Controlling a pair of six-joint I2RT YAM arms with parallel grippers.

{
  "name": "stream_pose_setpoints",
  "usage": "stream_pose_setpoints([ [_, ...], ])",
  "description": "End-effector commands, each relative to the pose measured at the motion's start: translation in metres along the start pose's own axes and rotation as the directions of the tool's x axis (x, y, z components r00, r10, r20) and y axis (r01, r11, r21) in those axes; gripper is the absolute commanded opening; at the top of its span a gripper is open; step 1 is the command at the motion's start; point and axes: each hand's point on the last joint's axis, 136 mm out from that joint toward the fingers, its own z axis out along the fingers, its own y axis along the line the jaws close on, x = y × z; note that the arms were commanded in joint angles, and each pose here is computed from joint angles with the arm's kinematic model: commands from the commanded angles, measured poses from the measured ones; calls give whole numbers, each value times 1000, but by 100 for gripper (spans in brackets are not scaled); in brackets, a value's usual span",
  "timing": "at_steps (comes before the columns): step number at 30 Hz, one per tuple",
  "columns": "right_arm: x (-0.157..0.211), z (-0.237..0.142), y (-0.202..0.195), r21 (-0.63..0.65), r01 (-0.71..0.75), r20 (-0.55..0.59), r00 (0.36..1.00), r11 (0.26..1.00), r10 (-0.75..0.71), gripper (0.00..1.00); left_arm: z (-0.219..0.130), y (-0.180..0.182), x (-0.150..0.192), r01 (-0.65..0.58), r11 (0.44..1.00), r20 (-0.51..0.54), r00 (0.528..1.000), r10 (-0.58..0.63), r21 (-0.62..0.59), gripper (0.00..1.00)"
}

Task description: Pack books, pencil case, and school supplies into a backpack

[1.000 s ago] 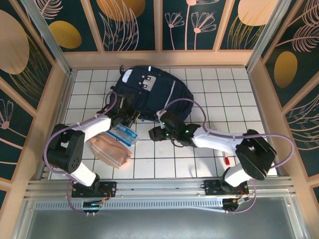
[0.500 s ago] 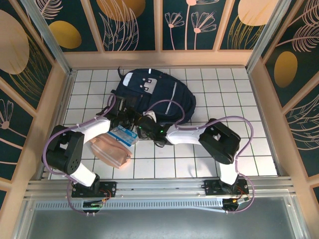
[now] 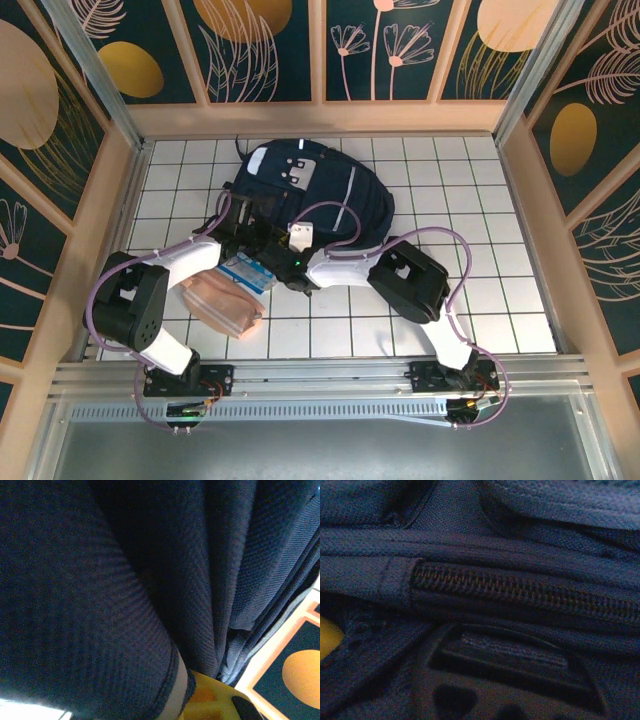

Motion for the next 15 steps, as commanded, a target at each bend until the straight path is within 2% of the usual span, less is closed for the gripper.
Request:
stream_pose_setpoints([
  [1, -30, -24, -7, -35, -25, 80, 996, 999, 28, 0, -4, -4, 20, 17, 1000, -87, 996, -16, 7, 0],
  [5, -20, -46, -15, -167, 30, 43, 999, 986, -23, 0, -4, -3, 10, -11, 1000, -32, 999, 10, -21, 0],
  [9, -7, -60, -42, -197, 56, 16, 998, 979, -54, 0, -3, -3, 0, -55, 997, 15, 998, 55, -57, 0],
  [12, 5, -74, -44, -321, 113, -4, 993, 940, -121, 0, -3, -2, -7, -57, 996, 50, 997, 61, -69, 0],
  [15, 10, -85, -42, -400, 161, -21, 982, 902, -185, 0, -1, -1, -7, -47, 997, 38, 998, 50, -67, 0],
])
